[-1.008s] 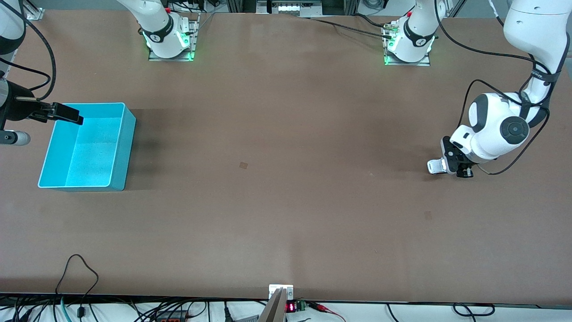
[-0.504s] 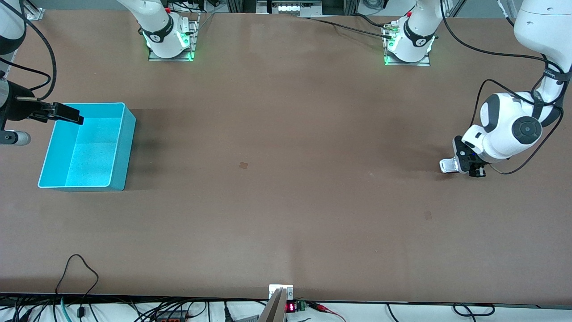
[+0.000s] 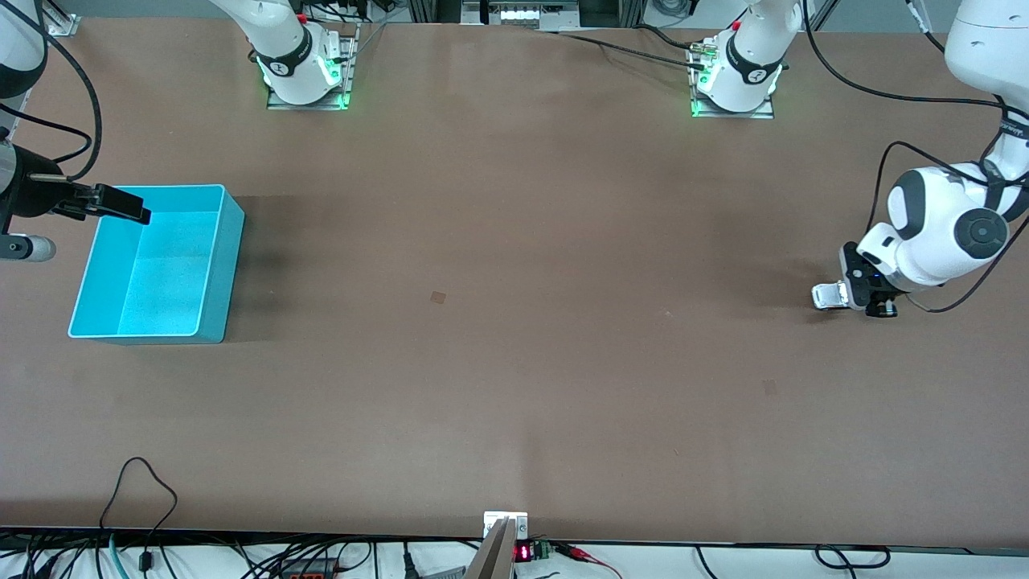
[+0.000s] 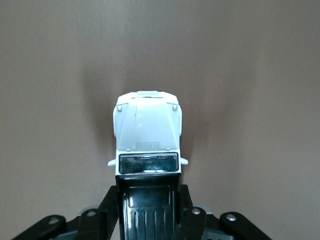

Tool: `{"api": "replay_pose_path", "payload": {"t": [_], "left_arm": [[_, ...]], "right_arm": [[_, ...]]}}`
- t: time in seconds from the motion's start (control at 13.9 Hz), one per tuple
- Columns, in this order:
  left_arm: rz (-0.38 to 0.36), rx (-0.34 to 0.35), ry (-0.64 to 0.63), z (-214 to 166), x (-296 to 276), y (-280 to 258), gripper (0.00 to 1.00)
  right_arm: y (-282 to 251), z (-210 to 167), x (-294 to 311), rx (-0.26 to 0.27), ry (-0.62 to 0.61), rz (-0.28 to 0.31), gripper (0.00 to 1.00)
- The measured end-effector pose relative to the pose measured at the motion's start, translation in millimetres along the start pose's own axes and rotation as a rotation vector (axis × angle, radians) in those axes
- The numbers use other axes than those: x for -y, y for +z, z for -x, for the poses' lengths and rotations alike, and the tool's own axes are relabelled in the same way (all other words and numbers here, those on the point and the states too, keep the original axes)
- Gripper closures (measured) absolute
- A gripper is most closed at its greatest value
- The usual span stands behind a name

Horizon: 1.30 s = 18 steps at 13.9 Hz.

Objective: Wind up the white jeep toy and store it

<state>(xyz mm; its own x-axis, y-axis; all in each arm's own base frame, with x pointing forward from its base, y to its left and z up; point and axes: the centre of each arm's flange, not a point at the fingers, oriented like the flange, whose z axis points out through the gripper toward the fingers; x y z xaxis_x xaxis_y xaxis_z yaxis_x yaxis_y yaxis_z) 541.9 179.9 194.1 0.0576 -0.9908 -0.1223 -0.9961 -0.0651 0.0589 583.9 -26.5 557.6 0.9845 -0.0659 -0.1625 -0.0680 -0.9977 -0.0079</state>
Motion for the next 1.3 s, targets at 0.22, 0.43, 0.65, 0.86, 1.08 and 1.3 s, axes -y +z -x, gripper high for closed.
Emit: {"api": "replay_pose_path", "payload": {"t": [0.22,0.43,0.65,0.86,1.08,1.3], "left_arm": [[-0.001,-0.001,0.003,15,0,2,0.49],[-0.002,-0.001,0.004,18,0,2,0.49],[0.017,-0.025,0.019,7,0,25,0.38],[0.039,-0.033,0.044,-7,6,9,0.12],[0.024,-0.021,0.059,-14,12,-24,0.00],[0.031,-0.014,0.060,-14,11,-36,0.00]], "right_arm": [[0,0,0,0.000,0.000,0.000,0.00],[0,0,0,0.000,0.000,0.000,0.00],[0,0,0,0.001,0.000,0.000,0.00],[0,0,0,0.001,0.000,0.000,0.00],[0,0,0,0.001,0.000,0.000,0.00],[0,0,0,0.002,0.000,0.000,0.00]]}}
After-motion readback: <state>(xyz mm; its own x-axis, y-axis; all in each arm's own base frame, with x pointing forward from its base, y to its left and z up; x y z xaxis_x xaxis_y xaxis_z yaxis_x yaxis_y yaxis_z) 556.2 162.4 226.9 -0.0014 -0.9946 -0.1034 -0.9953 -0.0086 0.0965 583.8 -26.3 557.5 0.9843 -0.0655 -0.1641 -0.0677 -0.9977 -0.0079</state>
